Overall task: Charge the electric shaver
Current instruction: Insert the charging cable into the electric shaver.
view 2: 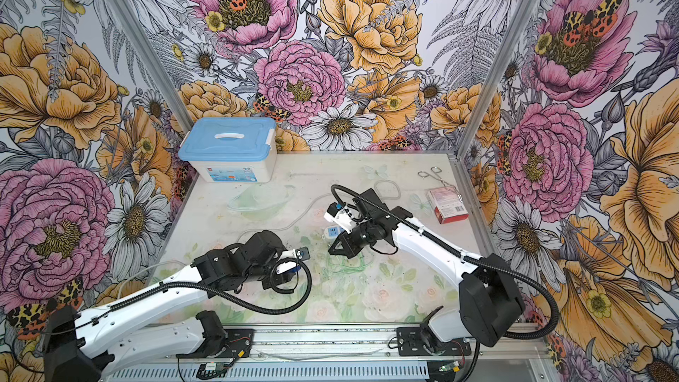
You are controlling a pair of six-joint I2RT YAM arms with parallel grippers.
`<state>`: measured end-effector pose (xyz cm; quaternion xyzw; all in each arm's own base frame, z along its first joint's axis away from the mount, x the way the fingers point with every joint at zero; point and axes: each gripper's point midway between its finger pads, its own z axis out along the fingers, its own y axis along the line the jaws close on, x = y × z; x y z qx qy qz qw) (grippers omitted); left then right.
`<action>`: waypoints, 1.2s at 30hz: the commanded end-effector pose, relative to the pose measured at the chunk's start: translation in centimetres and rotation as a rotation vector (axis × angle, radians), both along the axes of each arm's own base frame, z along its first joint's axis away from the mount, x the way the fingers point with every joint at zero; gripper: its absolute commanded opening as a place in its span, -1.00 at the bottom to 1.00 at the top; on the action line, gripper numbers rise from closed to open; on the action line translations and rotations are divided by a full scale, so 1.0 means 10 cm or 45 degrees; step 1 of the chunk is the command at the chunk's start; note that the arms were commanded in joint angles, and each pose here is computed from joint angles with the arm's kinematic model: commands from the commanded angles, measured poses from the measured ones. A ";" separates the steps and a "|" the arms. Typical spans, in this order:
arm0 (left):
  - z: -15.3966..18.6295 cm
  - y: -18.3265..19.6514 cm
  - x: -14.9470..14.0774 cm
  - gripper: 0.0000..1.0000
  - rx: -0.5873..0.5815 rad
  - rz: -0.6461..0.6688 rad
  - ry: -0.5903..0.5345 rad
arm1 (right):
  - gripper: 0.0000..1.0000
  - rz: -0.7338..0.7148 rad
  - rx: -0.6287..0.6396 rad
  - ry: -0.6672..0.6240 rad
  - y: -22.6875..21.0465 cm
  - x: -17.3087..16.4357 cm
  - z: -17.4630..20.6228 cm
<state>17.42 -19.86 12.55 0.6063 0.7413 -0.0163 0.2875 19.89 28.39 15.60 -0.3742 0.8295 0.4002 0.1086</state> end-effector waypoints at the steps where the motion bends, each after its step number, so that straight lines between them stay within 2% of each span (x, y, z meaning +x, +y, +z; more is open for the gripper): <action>1: 0.06 -0.14 0.03 -1.00 -0.022 -0.117 -0.023 | -1.00 0.097 0.004 0.027 0.06 -0.12 0.07; 5: 0.01 -0.23 0.00 -1.00 -0.005 -0.181 0.014 | -1.00 0.148 0.024 0.046 0.18 -0.17 0.10; 17: 0.16 -0.41 0.03 -1.00 -0.034 -0.312 -0.049 | -1.00 0.263 0.025 0.128 0.48 -0.29 -0.01; 25: 0.10 -0.42 -0.03 -1.00 -0.022 -0.349 -0.029 | -1.00 0.275 0.020 0.144 0.53 -0.29 -0.04; 36: 0.17 -0.42 -0.01 -1.00 0.004 -0.380 -0.101 | -1.00 0.293 0.005 0.186 0.56 -0.34 -0.13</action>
